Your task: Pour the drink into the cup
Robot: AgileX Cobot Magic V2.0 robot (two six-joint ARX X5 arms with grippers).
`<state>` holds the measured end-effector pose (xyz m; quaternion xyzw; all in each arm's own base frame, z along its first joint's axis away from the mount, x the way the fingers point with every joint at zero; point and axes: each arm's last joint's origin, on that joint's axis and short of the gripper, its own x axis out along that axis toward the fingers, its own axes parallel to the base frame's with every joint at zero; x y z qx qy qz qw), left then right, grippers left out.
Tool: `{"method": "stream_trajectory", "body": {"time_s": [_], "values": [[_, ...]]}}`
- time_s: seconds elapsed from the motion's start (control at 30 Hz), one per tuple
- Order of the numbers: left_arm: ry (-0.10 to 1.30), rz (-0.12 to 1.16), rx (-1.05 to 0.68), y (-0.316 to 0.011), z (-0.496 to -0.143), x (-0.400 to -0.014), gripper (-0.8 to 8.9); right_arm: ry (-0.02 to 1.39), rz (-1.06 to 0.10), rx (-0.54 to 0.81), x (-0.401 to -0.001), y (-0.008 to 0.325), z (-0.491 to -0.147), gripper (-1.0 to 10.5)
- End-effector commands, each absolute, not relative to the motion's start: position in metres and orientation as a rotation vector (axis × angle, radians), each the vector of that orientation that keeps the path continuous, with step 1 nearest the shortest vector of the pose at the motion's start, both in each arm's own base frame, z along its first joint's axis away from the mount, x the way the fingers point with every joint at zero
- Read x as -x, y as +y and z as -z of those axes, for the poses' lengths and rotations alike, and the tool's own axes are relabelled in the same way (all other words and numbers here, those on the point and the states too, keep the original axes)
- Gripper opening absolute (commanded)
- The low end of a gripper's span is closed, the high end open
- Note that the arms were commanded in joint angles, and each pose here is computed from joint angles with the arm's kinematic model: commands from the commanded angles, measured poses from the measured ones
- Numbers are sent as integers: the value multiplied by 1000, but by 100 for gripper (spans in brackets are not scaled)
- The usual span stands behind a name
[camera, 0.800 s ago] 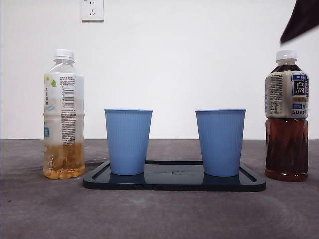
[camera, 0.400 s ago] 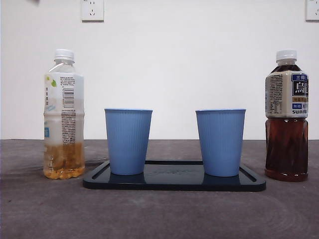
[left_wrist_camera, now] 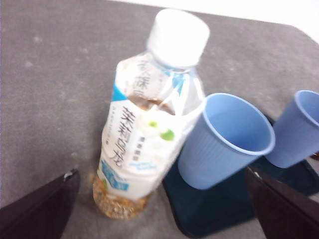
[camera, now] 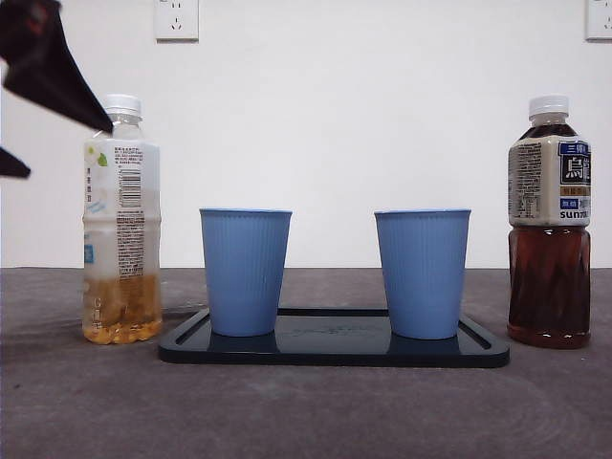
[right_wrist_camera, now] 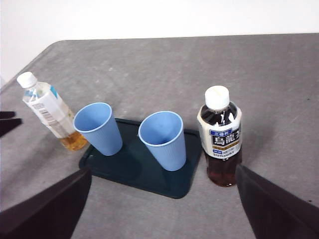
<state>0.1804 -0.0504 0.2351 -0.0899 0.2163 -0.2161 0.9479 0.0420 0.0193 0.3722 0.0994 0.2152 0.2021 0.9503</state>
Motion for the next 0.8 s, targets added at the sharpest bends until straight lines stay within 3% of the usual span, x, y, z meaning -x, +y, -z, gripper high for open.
{"method": "stream_trajectory", "body": {"time_s": [0.03, 0.8], "values": [[418, 438, 185, -54, -233, -192, 531, 427, -417, -225, -41, 19, -377, 464], [351, 494, 79, -77, -182, -251, 526, 450, -412, -221, -40, 19, -375, 464]]}}
